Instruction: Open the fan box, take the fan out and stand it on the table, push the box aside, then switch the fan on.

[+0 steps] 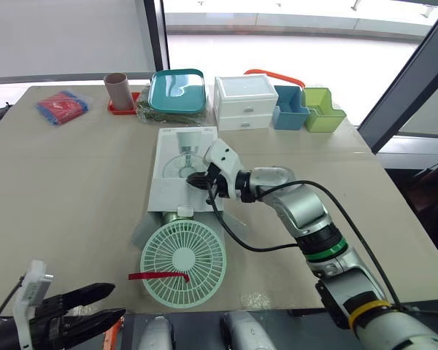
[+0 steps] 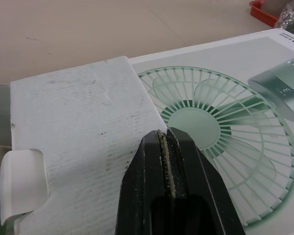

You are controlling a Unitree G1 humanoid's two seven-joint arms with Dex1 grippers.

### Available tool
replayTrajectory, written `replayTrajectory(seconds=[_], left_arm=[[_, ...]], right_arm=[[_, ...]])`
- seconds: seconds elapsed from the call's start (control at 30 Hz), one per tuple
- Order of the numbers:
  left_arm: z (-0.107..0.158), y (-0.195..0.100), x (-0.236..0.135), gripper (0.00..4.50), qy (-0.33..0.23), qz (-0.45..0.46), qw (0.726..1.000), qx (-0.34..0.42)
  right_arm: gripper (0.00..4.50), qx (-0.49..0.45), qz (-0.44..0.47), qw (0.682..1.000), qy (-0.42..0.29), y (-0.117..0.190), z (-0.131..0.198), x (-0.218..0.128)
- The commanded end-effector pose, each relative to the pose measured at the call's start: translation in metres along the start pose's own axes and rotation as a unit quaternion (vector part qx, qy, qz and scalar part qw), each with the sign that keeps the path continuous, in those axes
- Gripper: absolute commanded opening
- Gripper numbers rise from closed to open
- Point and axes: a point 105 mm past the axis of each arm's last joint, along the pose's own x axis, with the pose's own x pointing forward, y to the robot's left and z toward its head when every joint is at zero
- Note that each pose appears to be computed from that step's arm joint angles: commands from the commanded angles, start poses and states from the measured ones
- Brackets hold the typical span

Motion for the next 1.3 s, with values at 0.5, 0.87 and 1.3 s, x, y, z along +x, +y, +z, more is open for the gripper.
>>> replayTrajectory(seconds=[0.5, 0.87, 1.3], left_arm=[[0.019, 0.036, 0.022, 4.42, -0.019, 0.050, 0.783, 0.620], [0.014, 0.031, 0.028, 4.42, -0.060, -0.022, 0.577, 0.814], [0.029, 0.016, 0.048, 4.42, -0.128, -0.005, 0.516, 0.847]], right_arm=[[0.00, -0.015, 0.006, 1.000, 0.009, -0.007, -0.002, 0.012], [0.00, -0.013, -0.004, 1.000, 0.010, -0.010, -0.003, 0.009], [0.00, -0.009, -0.009, 1.000, 0.012, -0.007, -0.004, 0.006]])
